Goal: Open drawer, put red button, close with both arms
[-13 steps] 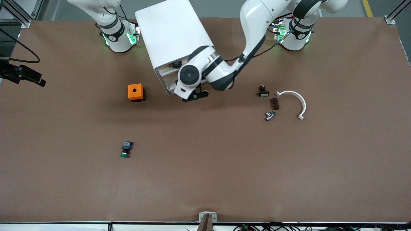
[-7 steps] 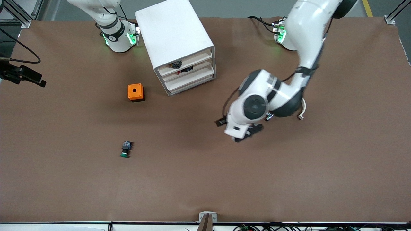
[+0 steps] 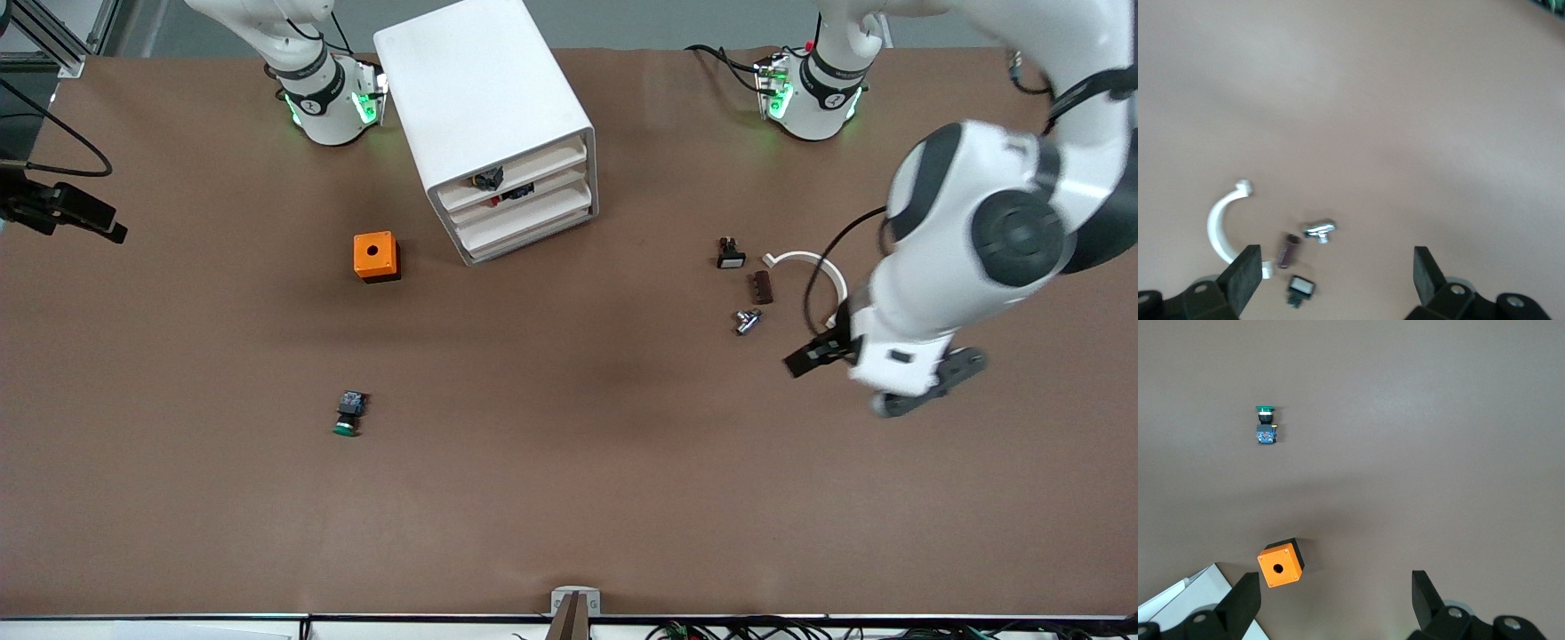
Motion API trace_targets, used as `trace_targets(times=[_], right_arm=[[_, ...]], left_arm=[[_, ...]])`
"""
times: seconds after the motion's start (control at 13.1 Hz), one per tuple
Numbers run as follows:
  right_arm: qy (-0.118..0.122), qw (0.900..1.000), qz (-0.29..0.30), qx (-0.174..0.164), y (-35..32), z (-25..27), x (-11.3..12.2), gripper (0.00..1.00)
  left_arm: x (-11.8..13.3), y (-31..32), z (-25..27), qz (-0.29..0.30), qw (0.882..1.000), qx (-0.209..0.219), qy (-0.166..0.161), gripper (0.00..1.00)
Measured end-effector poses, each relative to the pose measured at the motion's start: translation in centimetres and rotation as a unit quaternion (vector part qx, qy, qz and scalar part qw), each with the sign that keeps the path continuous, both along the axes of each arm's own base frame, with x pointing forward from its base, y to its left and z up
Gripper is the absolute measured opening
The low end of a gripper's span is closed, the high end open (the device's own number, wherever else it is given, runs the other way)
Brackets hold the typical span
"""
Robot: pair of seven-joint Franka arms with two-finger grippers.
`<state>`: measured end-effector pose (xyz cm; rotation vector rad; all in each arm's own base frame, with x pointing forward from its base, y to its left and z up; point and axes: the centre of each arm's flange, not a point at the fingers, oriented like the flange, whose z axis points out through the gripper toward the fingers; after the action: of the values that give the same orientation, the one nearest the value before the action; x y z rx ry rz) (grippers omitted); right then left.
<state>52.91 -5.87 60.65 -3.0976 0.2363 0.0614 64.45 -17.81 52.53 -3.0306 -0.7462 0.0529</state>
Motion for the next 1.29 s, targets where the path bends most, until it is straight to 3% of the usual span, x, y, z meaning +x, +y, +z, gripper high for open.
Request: trace_targets(times=[0.38, 0.76, 1.29], right_arm=[[-0.001, 1.0, 0.009, 0.002, 3.0, 0.0, 0.3, 1.0], [-0.028, 1.0, 0.0, 0.005, 3.0, 2.4, 0.4, 1.0], [-0.022, 1.0, -0.011, 0.005, 1.8, 2.2, 0.2, 1.0]], left_arm=[[-2.6, 9.9, 7.2, -0.053, 0.999, 0.009, 0.0, 1.0], [-6.8, 12.0, 10.3, -0.137, 0.99, 0.022, 0.002, 1.0], [-14.9, 12.1, 10.3, -0.189, 0.982, 0.021, -0.016, 1.0]])
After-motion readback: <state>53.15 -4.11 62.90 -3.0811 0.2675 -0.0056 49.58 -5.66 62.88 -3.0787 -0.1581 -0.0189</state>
